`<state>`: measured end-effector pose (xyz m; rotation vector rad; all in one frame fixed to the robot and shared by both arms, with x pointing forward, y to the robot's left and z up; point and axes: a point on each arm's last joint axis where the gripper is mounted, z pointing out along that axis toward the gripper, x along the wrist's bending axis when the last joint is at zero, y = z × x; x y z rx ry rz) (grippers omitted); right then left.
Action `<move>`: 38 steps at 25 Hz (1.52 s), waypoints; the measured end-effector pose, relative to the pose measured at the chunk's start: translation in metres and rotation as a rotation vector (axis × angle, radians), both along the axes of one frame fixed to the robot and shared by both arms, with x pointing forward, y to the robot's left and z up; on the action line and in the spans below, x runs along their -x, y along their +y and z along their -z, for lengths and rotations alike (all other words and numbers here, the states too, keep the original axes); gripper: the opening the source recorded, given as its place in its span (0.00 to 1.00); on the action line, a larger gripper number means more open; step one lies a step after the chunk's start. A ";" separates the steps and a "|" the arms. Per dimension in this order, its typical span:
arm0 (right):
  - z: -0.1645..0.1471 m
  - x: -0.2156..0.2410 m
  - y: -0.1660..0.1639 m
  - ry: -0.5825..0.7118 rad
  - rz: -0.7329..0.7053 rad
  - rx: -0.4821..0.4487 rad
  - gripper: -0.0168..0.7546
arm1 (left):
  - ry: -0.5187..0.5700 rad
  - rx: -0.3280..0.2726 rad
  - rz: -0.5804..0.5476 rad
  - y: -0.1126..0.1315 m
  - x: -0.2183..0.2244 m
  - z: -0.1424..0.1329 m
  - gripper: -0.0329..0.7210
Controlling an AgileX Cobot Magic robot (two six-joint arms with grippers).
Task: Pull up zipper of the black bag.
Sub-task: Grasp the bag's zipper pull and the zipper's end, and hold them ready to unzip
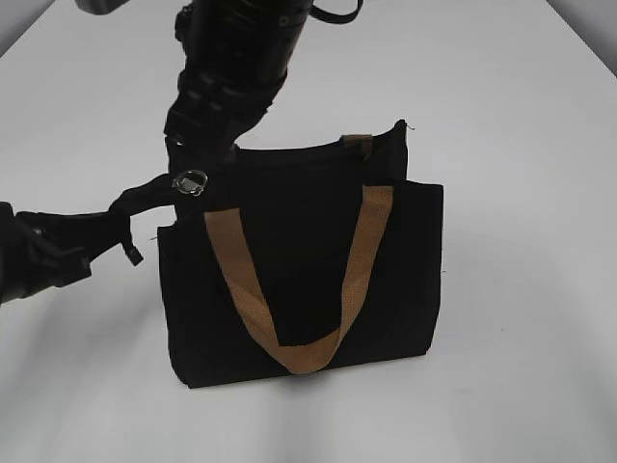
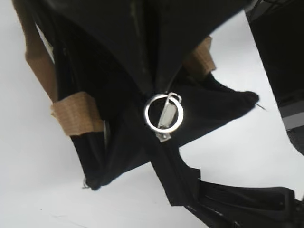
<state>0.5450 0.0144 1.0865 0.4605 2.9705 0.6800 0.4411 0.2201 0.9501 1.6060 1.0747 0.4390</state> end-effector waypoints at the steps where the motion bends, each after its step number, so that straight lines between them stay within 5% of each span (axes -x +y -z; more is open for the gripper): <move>1: 0.000 0.001 0.001 0.008 -0.002 -0.009 0.11 | -0.003 0.003 0.001 0.000 0.000 0.000 0.05; 5: 0.000 0.002 0.002 0.016 -0.024 -0.024 0.38 | -0.020 0.020 0.008 -0.001 0.000 -0.002 0.05; 11: 0.023 -0.005 0.009 0.053 -0.034 0.010 0.45 | -0.028 0.028 0.012 -0.002 0.000 -0.003 0.05; 19: 0.029 -0.006 0.010 0.059 -0.039 0.020 0.30 | -0.030 0.029 0.013 -0.002 0.000 -0.004 0.05; 24: 0.029 -0.006 0.010 0.055 -0.052 0.022 0.06 | -0.031 0.030 0.014 -0.002 0.000 -0.004 0.05; 38: 0.011 -0.001 0.006 0.019 -0.061 -0.007 0.05 | 0.003 -0.012 0.007 0.000 0.000 0.000 0.05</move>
